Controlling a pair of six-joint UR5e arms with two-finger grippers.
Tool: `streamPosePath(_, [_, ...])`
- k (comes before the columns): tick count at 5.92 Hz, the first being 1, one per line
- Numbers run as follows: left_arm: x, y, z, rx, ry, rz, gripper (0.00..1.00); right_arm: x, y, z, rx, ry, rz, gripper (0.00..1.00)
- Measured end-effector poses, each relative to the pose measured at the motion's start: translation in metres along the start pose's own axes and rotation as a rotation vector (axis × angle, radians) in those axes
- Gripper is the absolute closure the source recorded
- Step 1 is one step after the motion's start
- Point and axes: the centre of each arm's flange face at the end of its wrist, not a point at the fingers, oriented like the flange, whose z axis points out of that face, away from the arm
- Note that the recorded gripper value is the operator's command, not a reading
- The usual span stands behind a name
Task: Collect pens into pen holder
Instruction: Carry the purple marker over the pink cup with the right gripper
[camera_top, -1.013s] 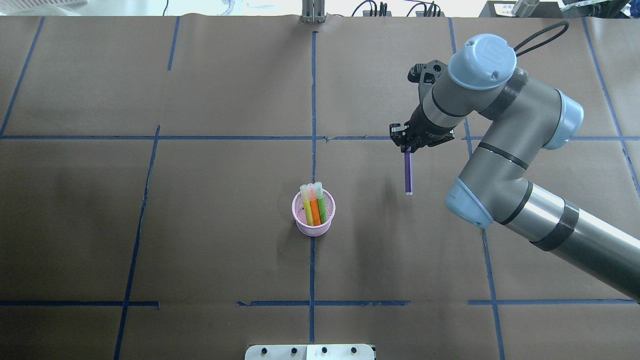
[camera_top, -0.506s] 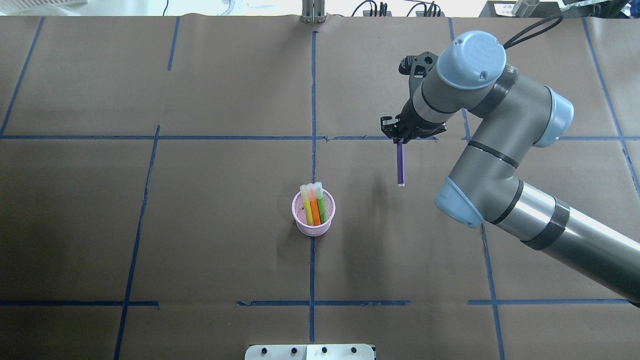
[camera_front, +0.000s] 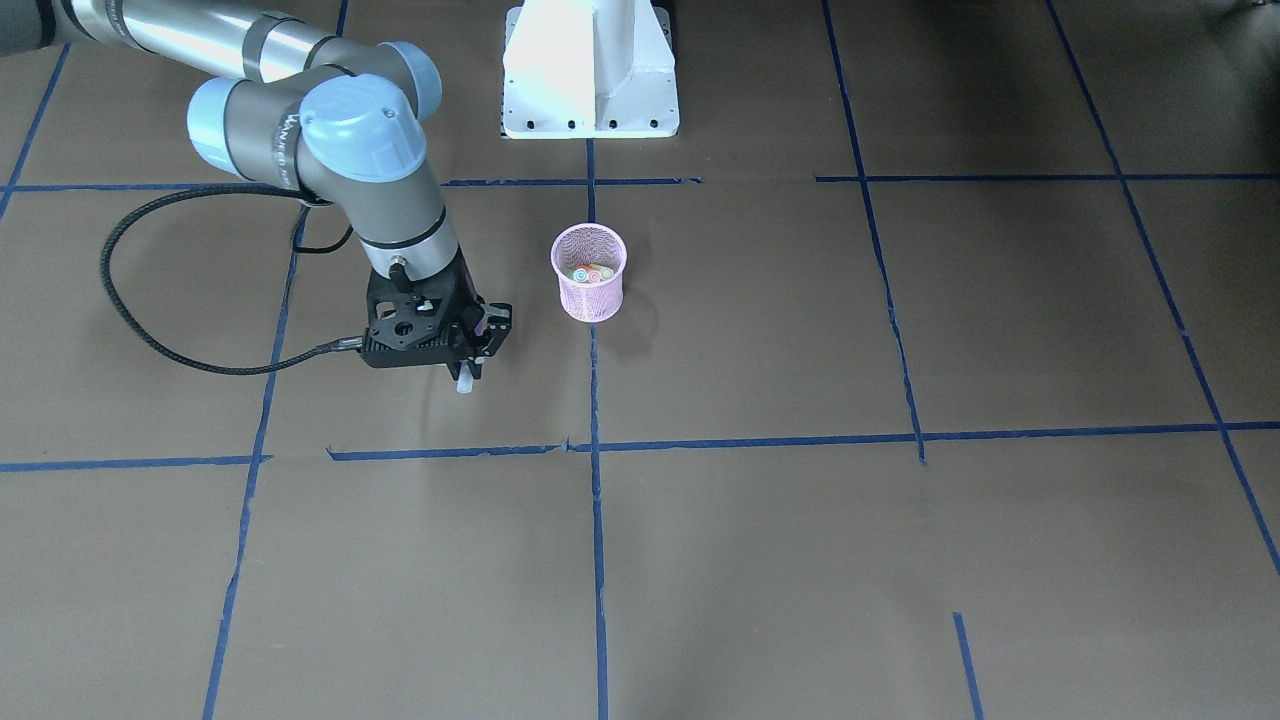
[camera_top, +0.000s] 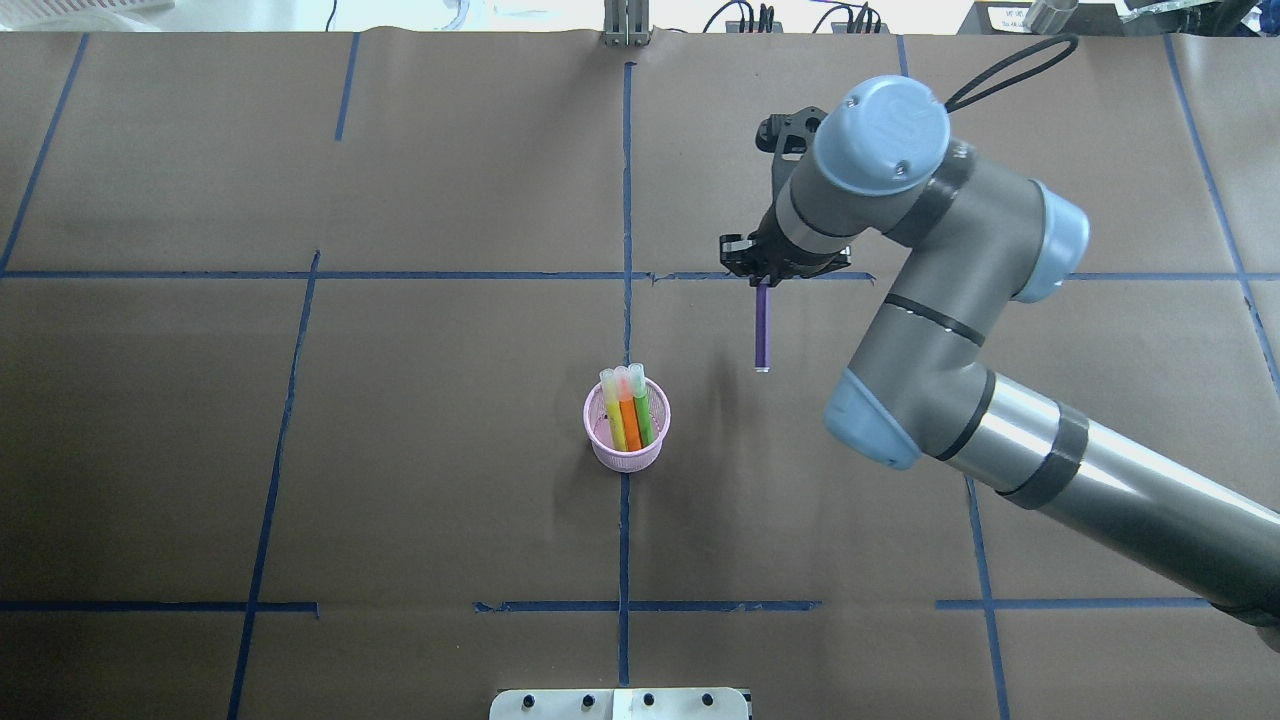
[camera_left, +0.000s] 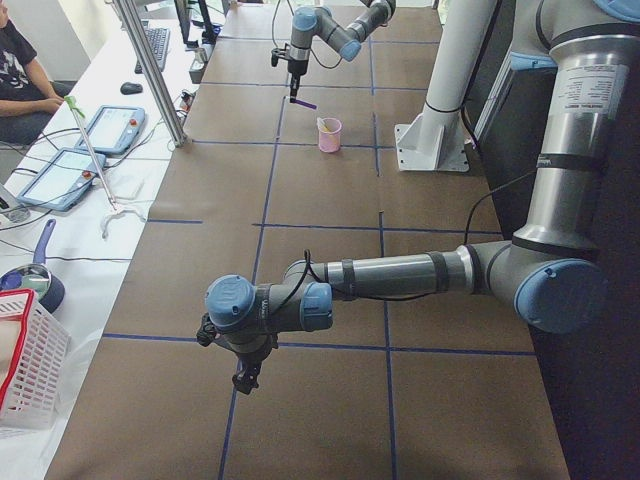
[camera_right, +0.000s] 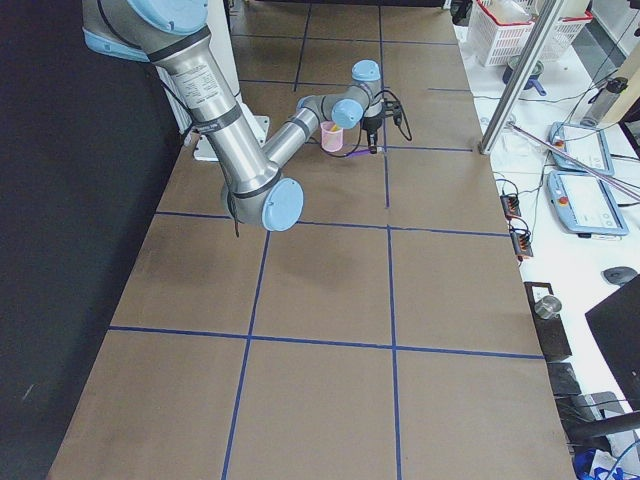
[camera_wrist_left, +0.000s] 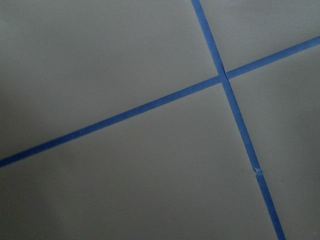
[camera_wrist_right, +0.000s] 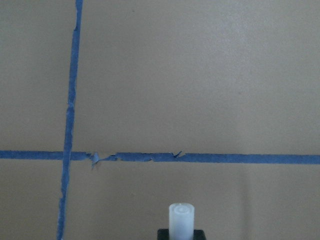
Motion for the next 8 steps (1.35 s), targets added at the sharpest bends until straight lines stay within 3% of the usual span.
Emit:
streamPosePath(1, [0.003,0.006,0.0,0.0,-0.003,-0.035,0.0,-0.022,-0.001,-0.005,0.036,-0.005,0.0,1.0])
streamPosePath(2, [0.007,0.011,0.001,0.0,-0.005,-0.056,0.0,-0.042,-0.008,-0.023,0.111,-0.017,-0.01,1.0])
streamPosePath(4, [0.009,0.014,0.001,-0.002,-0.007,-0.065,0.0,-0.051,-0.02,-0.069,0.336,-0.004,-0.075,1.0])
streamPosePath(5, [0.009,0.014,0.002,-0.002,-0.007,-0.064,0.0,-0.052,-0.02,-0.089,0.412,0.006,-0.102,1.0])
streamPosePath(6, [0.01,0.014,0.001,-0.001,-0.007,-0.062,0.0,-0.063,-0.002,-0.104,0.452,-0.005,-0.123,1.0])
streamPosePath(8, [0.012,0.013,-0.001,0.003,-0.011,-0.057,0.0,-0.105,0.081,-0.117,0.485,-0.055,-0.176,1.0])
